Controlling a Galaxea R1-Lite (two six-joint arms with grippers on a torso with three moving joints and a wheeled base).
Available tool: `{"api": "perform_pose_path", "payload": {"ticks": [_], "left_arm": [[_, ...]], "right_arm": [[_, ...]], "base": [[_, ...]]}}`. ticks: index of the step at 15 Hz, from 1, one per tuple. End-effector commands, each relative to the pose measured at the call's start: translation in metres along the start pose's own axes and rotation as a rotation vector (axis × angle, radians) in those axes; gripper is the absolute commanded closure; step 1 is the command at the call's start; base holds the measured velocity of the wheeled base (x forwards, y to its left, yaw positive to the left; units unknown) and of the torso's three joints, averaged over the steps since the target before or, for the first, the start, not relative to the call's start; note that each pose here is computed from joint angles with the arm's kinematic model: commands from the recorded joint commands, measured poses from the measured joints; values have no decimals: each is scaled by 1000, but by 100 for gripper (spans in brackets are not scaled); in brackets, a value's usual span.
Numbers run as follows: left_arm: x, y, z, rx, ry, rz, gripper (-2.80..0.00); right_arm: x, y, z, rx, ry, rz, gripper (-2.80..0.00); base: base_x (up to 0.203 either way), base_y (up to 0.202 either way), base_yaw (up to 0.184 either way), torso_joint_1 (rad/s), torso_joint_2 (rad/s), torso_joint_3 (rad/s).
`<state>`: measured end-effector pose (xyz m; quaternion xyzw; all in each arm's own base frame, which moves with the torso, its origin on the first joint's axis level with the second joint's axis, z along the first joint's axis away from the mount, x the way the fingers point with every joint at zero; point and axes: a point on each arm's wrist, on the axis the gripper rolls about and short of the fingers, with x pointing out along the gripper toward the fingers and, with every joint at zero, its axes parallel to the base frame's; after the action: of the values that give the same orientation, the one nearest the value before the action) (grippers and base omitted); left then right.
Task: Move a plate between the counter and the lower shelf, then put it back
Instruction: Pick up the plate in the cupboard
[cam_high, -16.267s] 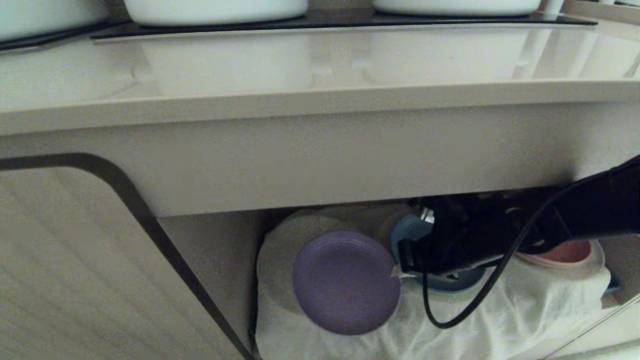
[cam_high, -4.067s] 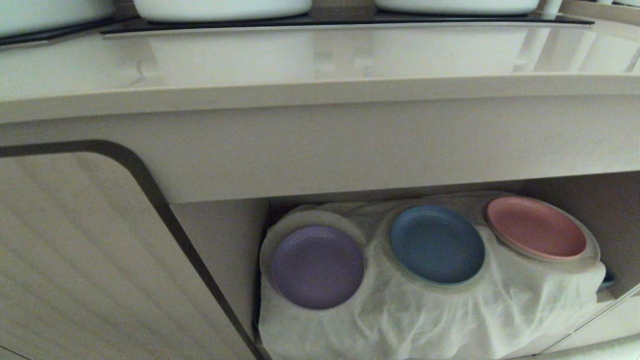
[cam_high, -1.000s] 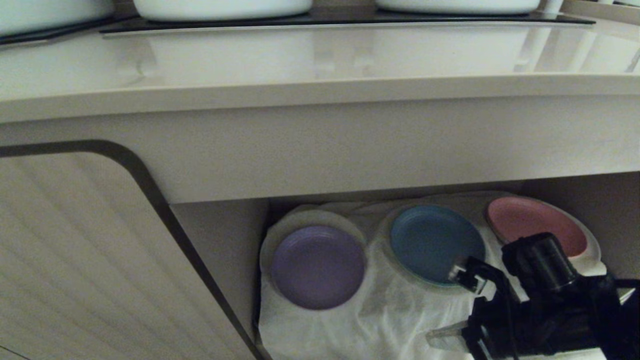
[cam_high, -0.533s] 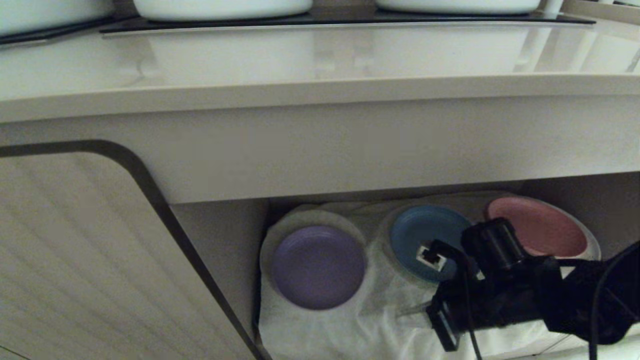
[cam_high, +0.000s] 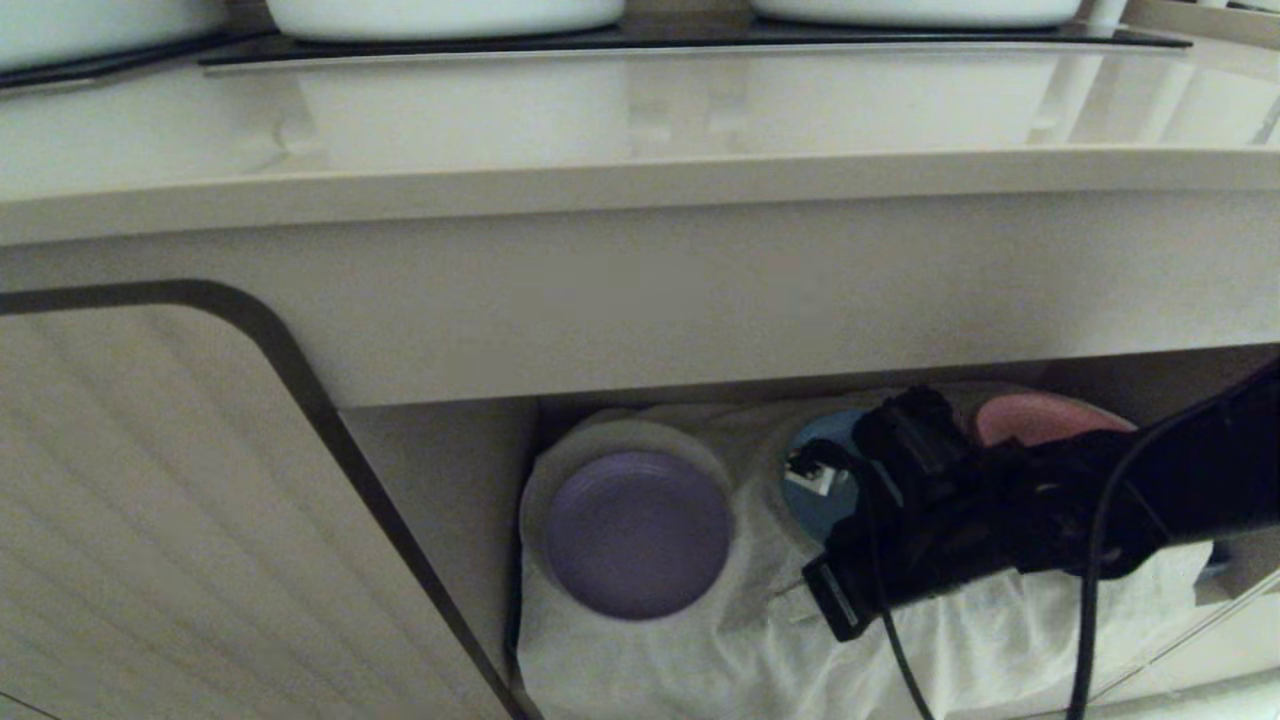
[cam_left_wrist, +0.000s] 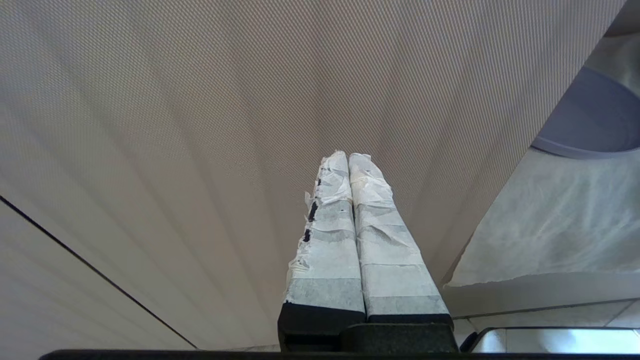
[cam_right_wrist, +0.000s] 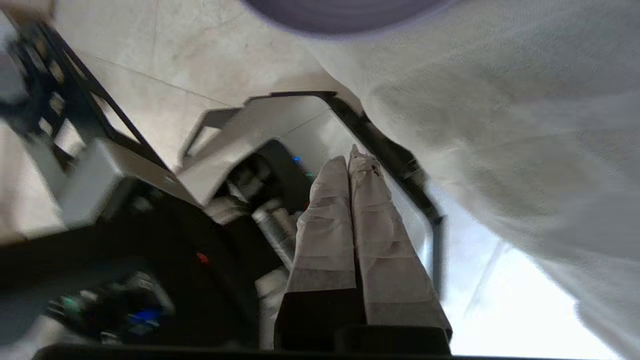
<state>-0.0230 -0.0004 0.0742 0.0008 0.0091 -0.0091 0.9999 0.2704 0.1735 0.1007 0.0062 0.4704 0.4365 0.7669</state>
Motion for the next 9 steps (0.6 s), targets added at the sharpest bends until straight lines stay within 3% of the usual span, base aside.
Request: {"api": "perform_pose_path", "payload": {"ticks": [1,6,9], "left_arm": [[0,0,0,0,0,0,0],[0,0,0,0,0,0,0],[0,0,0,0,0,0,0]], "right_arm": [[9,2,7,38,1,2,0],[29,11,12,81,-34,20,0],[43,15,12,107,-49,-62,0]], "base": [[0,0,0,0,0,0],[0,0,0,0,0,0],[0,0,0,0,0,0]]}}
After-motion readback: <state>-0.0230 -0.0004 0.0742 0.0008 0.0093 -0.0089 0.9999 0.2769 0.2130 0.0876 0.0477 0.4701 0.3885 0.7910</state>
